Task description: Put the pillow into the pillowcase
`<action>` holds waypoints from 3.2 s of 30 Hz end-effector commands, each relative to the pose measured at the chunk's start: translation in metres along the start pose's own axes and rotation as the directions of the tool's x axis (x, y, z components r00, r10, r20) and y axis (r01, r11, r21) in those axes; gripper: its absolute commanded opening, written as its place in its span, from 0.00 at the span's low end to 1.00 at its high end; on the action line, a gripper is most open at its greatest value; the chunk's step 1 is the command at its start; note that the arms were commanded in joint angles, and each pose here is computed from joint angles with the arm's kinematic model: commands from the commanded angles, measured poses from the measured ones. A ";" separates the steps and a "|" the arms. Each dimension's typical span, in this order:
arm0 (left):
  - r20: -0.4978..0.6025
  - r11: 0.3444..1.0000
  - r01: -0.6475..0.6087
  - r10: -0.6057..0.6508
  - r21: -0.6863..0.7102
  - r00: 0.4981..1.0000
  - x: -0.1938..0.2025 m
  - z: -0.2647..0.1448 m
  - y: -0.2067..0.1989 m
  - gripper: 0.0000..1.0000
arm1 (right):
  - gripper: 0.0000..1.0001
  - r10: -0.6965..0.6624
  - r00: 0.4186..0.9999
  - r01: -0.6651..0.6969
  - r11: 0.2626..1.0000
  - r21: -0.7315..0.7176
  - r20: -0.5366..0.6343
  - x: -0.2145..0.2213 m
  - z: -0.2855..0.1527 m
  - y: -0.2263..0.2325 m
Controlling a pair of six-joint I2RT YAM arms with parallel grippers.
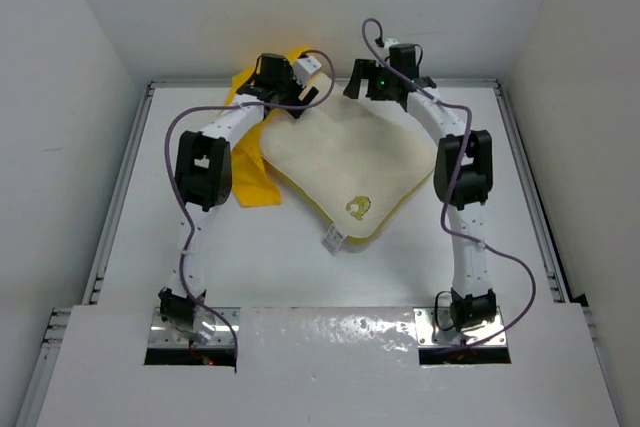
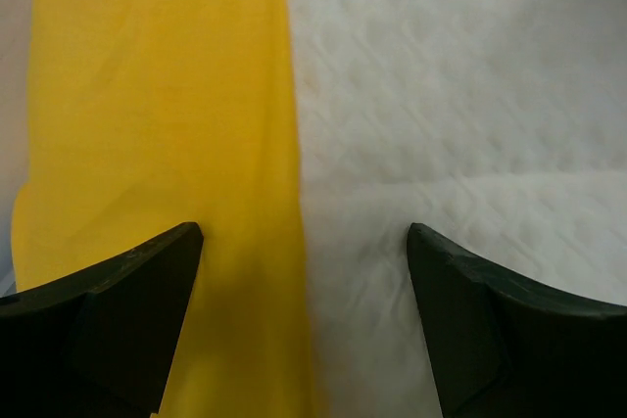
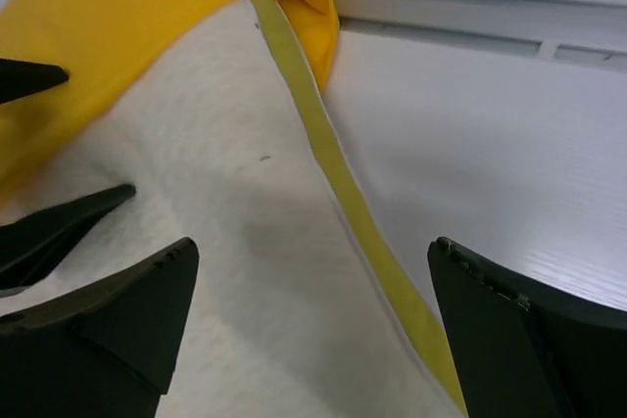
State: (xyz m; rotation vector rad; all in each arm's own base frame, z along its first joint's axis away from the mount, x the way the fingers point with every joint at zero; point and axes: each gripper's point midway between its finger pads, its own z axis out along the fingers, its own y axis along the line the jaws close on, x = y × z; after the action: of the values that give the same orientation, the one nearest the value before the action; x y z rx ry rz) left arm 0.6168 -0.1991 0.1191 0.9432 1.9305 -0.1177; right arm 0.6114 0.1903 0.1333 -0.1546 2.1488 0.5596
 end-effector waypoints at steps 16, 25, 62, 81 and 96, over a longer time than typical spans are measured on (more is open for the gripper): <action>0.038 0.933 -0.032 0.049 -0.359 0.998 -0.008 0.010 0.071 0.00 | 0.00 0.081 0.992 -0.116 0.905 -0.409 -0.101 0.088 0.040 0.097; 0.341 0.995 -0.030 -0.003 0.093 0.940 -0.115 -0.044 0.010 0.00 | 0.00 -0.212 0.976 0.179 0.902 -0.392 -0.042 0.086 0.010 0.151; 0.162 0.736 -0.115 0.007 0.667 0.987 -0.003 -0.173 -0.082 0.00 | 0.00 0.240 0.899 -0.118 0.938 -0.327 0.366 -0.003 -0.074 0.134; -0.100 0.993 -0.050 0.061 0.107 0.993 -0.019 -0.152 0.004 0.66 | 0.00 -0.150 0.972 0.230 0.780 -0.582 0.182 0.078 -0.113 0.261; 0.137 0.983 -0.020 -0.005 0.180 0.991 -0.091 -0.170 -0.003 0.00 | 0.00 -0.154 0.969 0.233 0.834 -0.500 0.196 0.069 -0.114 0.248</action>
State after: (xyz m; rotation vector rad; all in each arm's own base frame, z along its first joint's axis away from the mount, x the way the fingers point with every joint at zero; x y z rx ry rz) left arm 0.5091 -0.1518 0.1991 1.0895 2.0488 -0.2440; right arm 0.4063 0.3595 0.1496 -0.5980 1.9570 0.9727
